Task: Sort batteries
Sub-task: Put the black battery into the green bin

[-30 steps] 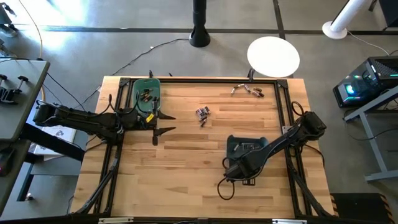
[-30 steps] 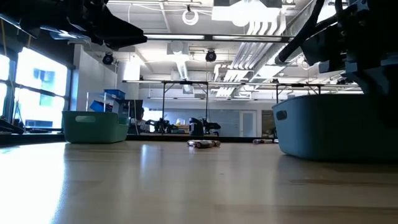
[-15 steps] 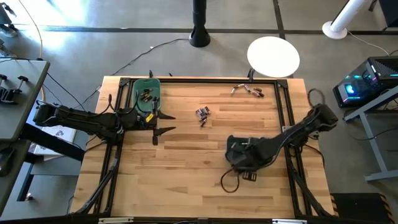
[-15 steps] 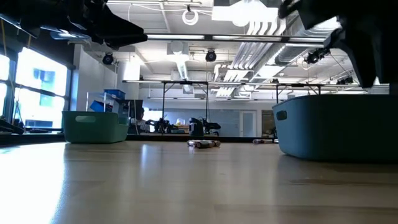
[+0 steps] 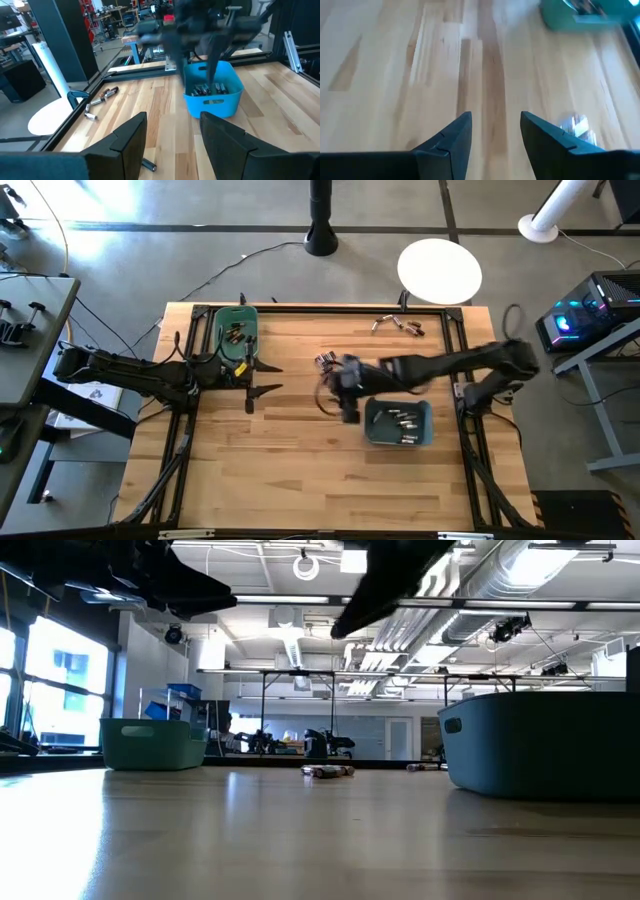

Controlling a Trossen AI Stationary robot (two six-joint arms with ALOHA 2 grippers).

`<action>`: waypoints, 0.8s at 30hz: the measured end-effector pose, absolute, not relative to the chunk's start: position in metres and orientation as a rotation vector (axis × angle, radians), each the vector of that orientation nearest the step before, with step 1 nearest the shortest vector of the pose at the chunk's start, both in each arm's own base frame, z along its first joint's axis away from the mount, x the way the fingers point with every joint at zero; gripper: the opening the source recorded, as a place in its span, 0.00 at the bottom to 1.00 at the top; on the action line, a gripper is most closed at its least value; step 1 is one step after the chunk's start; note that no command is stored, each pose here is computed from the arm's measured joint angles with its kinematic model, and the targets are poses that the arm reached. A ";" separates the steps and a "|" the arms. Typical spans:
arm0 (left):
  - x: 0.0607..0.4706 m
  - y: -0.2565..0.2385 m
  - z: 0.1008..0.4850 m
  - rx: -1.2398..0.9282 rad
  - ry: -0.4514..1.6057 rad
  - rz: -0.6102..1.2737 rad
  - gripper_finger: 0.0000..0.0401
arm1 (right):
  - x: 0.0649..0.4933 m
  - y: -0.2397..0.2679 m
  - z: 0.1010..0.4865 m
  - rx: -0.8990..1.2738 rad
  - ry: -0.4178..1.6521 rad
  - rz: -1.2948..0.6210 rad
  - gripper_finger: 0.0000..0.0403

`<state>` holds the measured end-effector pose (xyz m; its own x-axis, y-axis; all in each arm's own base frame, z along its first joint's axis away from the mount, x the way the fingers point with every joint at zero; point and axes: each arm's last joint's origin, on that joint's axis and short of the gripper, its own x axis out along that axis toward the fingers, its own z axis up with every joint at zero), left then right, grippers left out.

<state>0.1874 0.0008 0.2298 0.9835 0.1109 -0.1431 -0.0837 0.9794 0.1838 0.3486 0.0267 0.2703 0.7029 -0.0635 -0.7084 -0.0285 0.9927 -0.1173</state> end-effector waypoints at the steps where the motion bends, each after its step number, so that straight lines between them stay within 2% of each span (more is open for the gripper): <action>1: 0.187 0.001 0.229 0.179 0.160 0.097 0.44 | 0.358 0.018 0.262 -0.151 0.781 0.019 0.40; 6: 0.187 0.001 0.225 0.181 0.199 0.094 0.44 | 0.388 -0.023 0.205 -0.279 0.843 0.172 0.40; 12: 0.187 0.001 0.225 0.181 0.201 0.094 0.44 | 0.397 -0.055 0.154 -0.323 0.969 0.175 0.40; 20: 0.187 0.001 0.226 0.181 0.194 0.101 0.44 | 0.394 -0.072 0.143 -0.358 1.044 0.062 0.39; 24: 0.187 0.001 0.226 0.177 0.194 0.109 0.44 | 0.391 -0.076 0.142 -0.364 1.069 0.094 0.39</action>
<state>0.1867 0.0012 0.2260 0.9753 0.1247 -0.1823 -0.0904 0.9785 0.1854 0.3906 -0.0757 0.1419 0.4829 -0.0994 -0.8700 -0.2497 0.9367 -0.2455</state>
